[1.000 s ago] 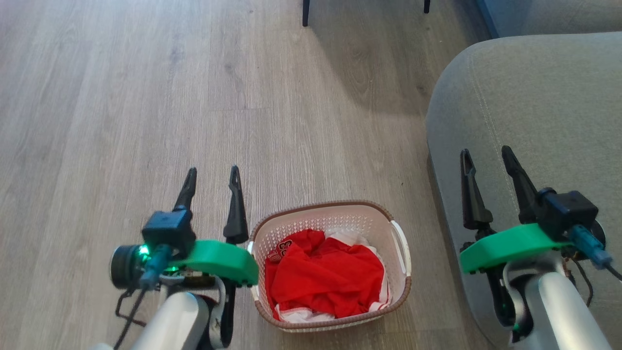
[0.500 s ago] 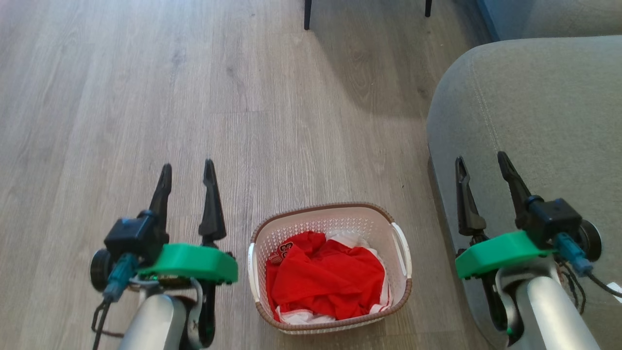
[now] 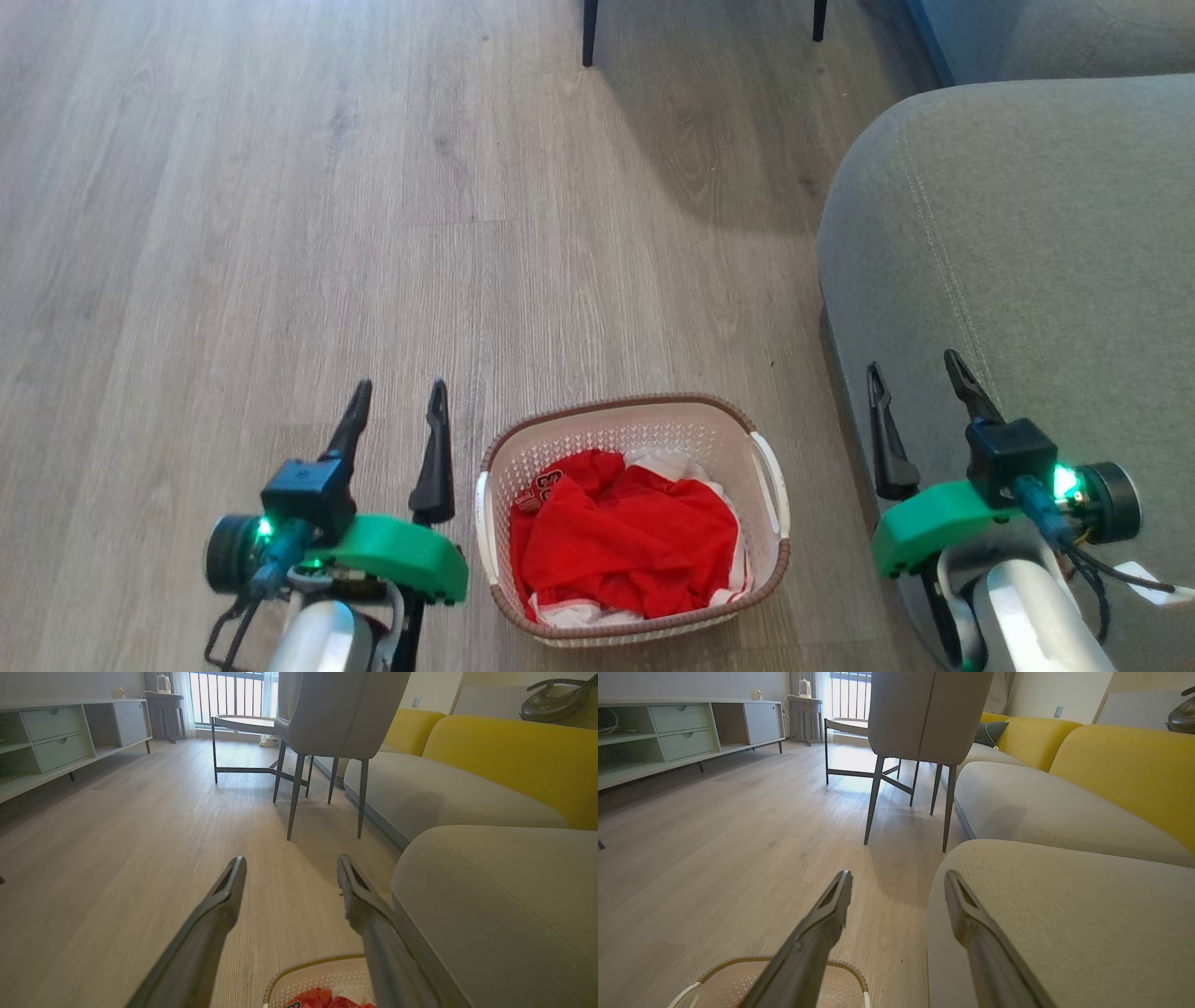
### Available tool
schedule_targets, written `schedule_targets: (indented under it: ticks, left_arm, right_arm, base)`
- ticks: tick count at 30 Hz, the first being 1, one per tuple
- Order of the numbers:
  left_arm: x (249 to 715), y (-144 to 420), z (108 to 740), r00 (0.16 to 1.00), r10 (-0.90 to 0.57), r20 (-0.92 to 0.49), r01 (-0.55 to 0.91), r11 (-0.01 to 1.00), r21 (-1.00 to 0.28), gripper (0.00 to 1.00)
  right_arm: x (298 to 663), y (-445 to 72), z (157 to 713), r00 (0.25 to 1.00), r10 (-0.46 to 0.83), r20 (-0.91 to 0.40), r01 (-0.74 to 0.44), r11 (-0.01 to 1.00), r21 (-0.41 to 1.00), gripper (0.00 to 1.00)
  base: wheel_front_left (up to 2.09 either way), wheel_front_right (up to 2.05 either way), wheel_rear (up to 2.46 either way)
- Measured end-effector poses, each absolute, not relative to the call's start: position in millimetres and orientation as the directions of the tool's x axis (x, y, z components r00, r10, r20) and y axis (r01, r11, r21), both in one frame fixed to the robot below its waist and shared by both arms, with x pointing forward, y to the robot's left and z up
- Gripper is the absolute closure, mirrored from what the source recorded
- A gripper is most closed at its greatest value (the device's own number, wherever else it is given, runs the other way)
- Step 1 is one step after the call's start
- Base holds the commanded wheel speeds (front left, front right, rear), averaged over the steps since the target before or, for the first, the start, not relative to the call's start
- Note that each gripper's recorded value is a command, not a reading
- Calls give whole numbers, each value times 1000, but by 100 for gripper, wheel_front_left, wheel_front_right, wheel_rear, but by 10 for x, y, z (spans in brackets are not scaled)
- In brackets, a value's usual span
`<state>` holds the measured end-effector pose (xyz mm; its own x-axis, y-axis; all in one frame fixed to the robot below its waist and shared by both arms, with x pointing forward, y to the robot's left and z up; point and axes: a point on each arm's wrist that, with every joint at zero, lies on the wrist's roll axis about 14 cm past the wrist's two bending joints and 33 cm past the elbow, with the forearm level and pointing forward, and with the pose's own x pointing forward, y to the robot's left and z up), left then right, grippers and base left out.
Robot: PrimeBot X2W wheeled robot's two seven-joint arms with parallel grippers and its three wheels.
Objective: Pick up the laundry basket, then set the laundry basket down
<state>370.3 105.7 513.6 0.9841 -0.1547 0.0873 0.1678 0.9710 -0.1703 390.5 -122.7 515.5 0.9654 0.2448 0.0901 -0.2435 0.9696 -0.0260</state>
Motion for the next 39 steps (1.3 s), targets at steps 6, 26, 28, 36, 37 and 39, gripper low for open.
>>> schedule_targets:
  ticks: [6, 26, 28, 36, 37, 39]
  left_arm:
    - [3677, 1006, 4973, 981, -190, 39, 194, 965, -179, 0]
    - [3728, 1002, 4851, 982, -188, 2, 185, 961, -204, 0]
    - [3737, 995, 4798, 982, -190, -14, 183, 961, -205, 0]
    - [3943, 926, 4579, 975, -207, -77, 187, 959, -211, 0]
    - [3983, 908, 4525, 973, -213, -91, 190, 959, -211, 0]
    - [4073, 900, 4389, 968, -215, -129, 183, 958, -222, 0]
  right_arm:
    - [3892, -1222, 5078, 968, 243, 67, -242, 970, -19, 0]
    - [3935, -1211, 4967, 969, 245, 37, -245, 970, -3, 0]
    - [3968, -1237, 4931, 971, 237, 26, -237, 971, -1, 0]
    - [4202, -1223, 4687, 969, 244, -40, -243, 970, 11, 0]
    - [4251, -1230, 4636, 969, 242, -52, -241, 970, 22, 0]
    - [4361, -1242, 4532, 968, 238, -75, -235, 971, 49, 0]
  base:
    - [0, 0, 0]
    - [0, 0, 0]
    - [0, 0, 0]
    - [0, 0, 0]
    - [0, 0, 0]
    - [0, 0, 0]
